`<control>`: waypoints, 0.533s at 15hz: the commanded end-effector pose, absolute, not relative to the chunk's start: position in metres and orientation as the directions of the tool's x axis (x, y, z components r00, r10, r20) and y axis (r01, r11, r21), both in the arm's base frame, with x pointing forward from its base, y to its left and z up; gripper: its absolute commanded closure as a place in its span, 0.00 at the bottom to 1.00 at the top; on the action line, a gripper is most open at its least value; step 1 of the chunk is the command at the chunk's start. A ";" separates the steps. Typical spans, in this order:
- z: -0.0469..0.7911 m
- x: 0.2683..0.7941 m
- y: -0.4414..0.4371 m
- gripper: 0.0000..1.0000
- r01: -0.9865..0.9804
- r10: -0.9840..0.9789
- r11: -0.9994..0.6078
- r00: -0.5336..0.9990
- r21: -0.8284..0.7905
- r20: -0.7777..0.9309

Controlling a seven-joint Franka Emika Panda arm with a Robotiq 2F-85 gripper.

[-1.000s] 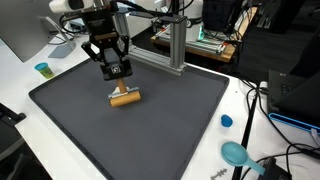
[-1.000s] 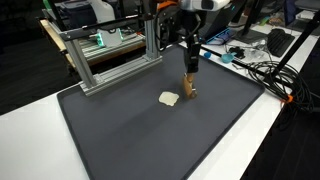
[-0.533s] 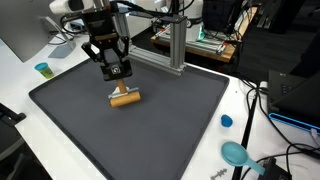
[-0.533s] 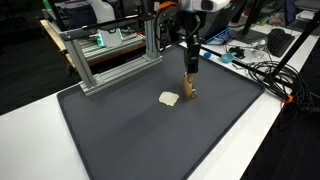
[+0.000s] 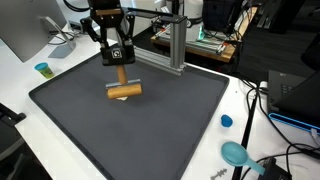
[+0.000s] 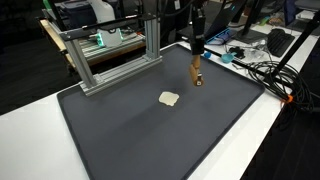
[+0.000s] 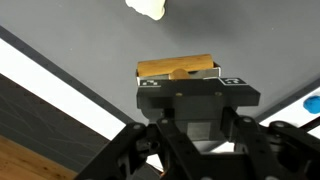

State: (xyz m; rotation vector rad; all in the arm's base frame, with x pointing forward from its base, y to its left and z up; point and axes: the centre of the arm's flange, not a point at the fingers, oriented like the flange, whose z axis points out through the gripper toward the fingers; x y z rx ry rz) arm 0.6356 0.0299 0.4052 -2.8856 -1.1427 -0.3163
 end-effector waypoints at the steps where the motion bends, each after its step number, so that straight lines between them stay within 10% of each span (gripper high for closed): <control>1: 0.405 0.634 0.034 0.53 0.681 0.676 -0.731 0.711 0.052 0.194; 8: 0.401 0.632 0.031 0.53 0.677 0.672 -0.735 0.716 0.048 0.188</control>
